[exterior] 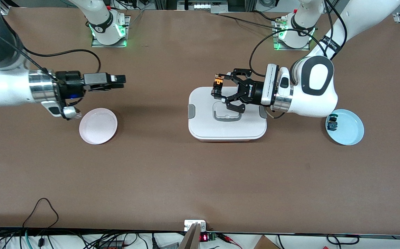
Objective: Transfer orange switch to right arm and place
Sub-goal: 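Carry the switch over the white box while the right gripper approaches, then grasp the orange switch with the right gripper from the left gripper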
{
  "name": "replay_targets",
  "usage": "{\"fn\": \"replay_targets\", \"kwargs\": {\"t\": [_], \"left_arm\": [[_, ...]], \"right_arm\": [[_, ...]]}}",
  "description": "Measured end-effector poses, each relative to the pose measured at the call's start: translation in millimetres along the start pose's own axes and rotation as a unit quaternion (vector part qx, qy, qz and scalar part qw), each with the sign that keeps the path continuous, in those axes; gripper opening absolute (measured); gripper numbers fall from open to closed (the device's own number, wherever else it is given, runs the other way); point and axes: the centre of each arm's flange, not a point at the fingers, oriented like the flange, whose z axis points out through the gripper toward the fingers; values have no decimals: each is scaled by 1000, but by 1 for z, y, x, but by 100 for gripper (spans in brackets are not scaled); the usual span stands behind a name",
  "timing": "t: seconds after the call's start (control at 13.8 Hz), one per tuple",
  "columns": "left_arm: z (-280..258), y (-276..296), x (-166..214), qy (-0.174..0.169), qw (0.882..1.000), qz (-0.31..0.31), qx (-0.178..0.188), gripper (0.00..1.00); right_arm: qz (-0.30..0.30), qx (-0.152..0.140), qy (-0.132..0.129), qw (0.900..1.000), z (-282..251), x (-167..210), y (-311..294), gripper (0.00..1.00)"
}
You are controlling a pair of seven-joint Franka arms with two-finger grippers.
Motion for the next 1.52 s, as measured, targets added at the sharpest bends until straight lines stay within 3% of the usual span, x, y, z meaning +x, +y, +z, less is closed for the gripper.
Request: {"fn": "replay_targets", "kwargs": {"t": [0.36,0.65,1.01,1.52], "left_arm": [[3,0,0,0,1000,0,4,72],[8,1,1,6,1000,1,6,72],[8,0,1,6,1000,3,6,72],[8,0,1,6,1000,8,7,72]], "right_arm": [[20,73,26,997,96,3,-10,100],[4,74,29,997,158,-1,-4,100],[-20,136,29,990,201,7,19,100],[-31,170,89,981,229,6,18,100]]}}
